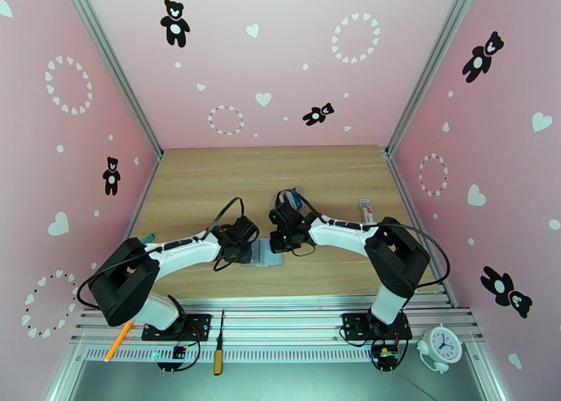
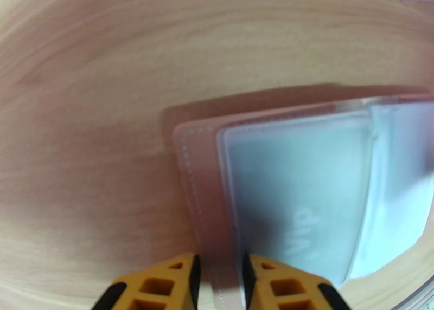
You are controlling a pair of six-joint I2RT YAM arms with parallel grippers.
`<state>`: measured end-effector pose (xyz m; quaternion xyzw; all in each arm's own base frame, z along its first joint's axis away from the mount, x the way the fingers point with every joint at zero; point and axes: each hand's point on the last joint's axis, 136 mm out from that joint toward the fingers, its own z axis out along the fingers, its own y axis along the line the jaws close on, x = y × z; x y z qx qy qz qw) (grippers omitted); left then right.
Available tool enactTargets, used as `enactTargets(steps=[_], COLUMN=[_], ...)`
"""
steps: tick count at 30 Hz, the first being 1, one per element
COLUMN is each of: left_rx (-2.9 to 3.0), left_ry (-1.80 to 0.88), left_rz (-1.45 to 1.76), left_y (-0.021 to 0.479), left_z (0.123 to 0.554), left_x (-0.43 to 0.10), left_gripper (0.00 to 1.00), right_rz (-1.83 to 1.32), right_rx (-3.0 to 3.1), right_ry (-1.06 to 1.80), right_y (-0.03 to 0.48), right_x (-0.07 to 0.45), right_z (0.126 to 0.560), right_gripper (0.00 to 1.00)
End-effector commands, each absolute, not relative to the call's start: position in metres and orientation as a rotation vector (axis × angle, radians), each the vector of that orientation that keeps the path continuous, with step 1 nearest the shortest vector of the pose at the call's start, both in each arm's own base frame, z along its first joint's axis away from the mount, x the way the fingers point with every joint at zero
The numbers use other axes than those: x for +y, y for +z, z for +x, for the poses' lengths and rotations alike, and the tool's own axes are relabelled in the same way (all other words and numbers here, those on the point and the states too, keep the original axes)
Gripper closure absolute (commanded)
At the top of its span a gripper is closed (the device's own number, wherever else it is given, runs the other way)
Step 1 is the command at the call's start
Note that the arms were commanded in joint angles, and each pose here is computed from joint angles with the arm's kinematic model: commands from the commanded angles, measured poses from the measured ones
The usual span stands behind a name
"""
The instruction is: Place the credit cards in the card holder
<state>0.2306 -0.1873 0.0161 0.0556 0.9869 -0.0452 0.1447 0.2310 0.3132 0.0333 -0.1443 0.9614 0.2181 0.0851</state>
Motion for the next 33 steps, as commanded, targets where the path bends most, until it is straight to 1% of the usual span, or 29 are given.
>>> enactTargets(steps=[1,8,11,13,16,23,29,33], left_rx=[2.876,2.881,2.878,2.869,2.847,2.766,2.709,2.675], left_ry=[-0.019,-0.044,-0.061,-0.068,-0.064,-0.113,-0.172,-0.282], left_rz=[0.181,0.174,0.173,0.175,0.183,0.207,0.191,0.15], left_y=[0.001,0.005,0.009,0.015,0.026,0.066,0.089,0.097], left_z=[0.231,0.233,0.232,0.234,0.238,0.265,0.296,0.323], left_x=[-0.173,-0.173,-0.173,-0.174,-0.174,-0.192,-0.203,-0.216], left_gripper=[0.69,0.7,0.69,0.69,0.63,0.59,0.54,0.5], right_rz=[-0.417,-0.356,-0.352,-0.364,-0.377,-0.398,-0.369,-0.347], right_rx=[2.907,2.905,2.896,2.876,2.848,2.771,2.72,2.689], right_ry=[0.556,0.517,0.537,0.564,0.589,0.619,0.612,0.578], right_y=[0.023,0.023,0.027,0.035,0.049,0.087,0.112,0.126], right_x=[0.294,0.273,0.272,0.276,0.282,0.289,0.278,0.261], right_z=[0.224,0.229,0.232,0.234,0.239,0.253,0.277,0.301], right_gripper=[0.95,0.96,0.95,0.92,0.87,0.74,0.67,0.65])
